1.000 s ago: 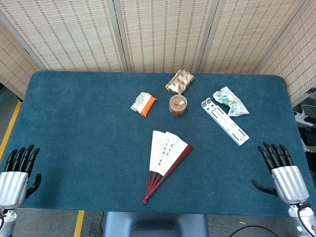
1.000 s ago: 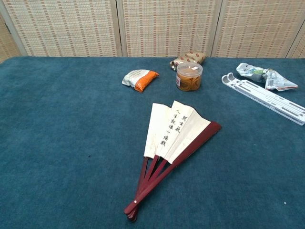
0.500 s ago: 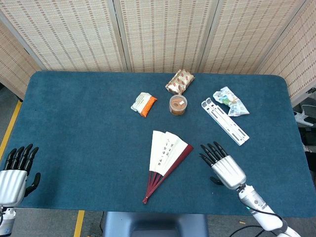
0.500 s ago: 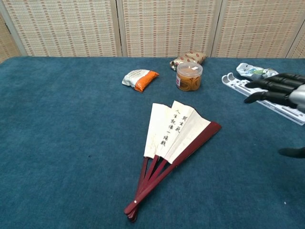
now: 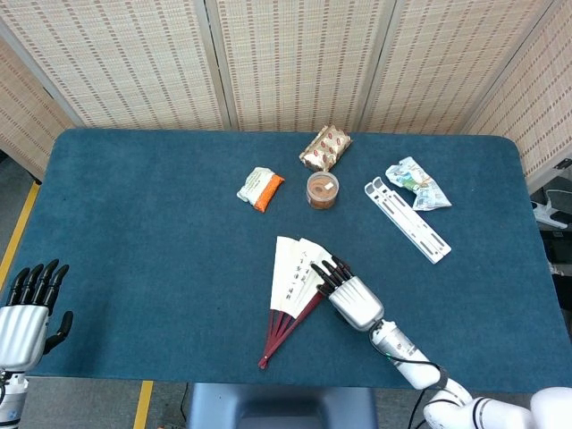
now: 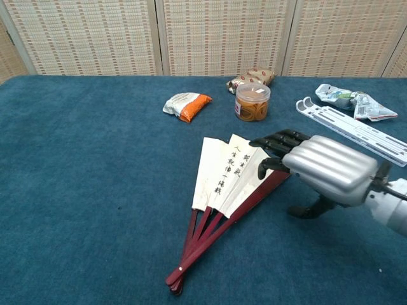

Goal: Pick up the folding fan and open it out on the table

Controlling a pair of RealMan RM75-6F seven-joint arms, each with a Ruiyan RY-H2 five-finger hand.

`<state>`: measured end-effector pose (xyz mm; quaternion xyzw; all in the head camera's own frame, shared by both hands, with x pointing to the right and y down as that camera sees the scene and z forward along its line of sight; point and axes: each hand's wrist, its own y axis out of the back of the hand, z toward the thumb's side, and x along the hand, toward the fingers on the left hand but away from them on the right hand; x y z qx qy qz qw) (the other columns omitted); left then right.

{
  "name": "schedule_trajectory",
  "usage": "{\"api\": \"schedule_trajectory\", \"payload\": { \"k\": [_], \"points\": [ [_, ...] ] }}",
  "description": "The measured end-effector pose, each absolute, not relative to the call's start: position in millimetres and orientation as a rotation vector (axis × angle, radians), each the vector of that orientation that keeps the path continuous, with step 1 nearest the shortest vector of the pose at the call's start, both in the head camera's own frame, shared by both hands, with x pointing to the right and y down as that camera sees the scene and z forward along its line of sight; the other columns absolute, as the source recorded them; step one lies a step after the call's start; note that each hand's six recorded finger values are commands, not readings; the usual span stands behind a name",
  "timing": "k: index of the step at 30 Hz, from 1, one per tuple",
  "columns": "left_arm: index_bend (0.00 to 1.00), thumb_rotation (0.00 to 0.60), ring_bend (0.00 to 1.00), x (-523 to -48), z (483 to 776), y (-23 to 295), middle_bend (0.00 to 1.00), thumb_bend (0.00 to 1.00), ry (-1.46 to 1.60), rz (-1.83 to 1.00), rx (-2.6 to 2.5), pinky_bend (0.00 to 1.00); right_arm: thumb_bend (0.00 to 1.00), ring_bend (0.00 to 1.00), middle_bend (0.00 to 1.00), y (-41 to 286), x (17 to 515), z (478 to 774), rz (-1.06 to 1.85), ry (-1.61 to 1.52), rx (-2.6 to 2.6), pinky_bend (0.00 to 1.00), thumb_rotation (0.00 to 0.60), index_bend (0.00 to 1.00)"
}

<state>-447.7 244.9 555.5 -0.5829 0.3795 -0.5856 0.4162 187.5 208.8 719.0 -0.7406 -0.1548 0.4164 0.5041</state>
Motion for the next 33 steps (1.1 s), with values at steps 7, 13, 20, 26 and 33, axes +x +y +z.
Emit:
{"api": "schedule_trajectory", "payload": {
  "k": [7, 13, 20, 26, 33],
  "points": [
    [0.00, 0.600, 0.00, -450, 555, 243, 0.00, 0.44, 0.958, -1.473, -1.458, 0.06, 0.26, 0.00, 0.00, 208, 158, 734, 0.967, -0.373, -1.795, 0.00, 0.600, 0.40],
    [0.00, 0.600, 0.00, -452, 554, 244, 0.00, 0.44, 0.966, -1.482, -1.459, 0.06, 0.27, 0.00, 0.00, 210, 145, 743, 0.959, -0.362, -1.786, 0.00, 0.600, 0.40],
    [0.00, 0.600, 0.00, -453, 553, 243, 0.00, 0.44, 0.971, -1.487, -1.455, 0.06, 0.28, 0.00, 0.03, 208, 139, 745, 0.956, -0.421, -1.766, 0.00, 0.600, 0.51],
    [0.00, 0.600, 0.00, -454, 553, 243, 0.00, 0.44, 0.972, -1.491, -1.447, 0.06, 0.48, 0.00, 0.08, 206, 134, 749, 0.947, -0.457, -1.762, 0.00, 0.600, 0.59],
    [0.00, 0.600, 0.00, -453, 554, 242, 0.00, 0.44, 0.972, -1.485, -1.453, 0.06, 0.62, 0.00, 0.11, 195, 127, 735, 0.892, -0.523, -1.770, 0.00, 0.600, 0.66]
  ]
}}
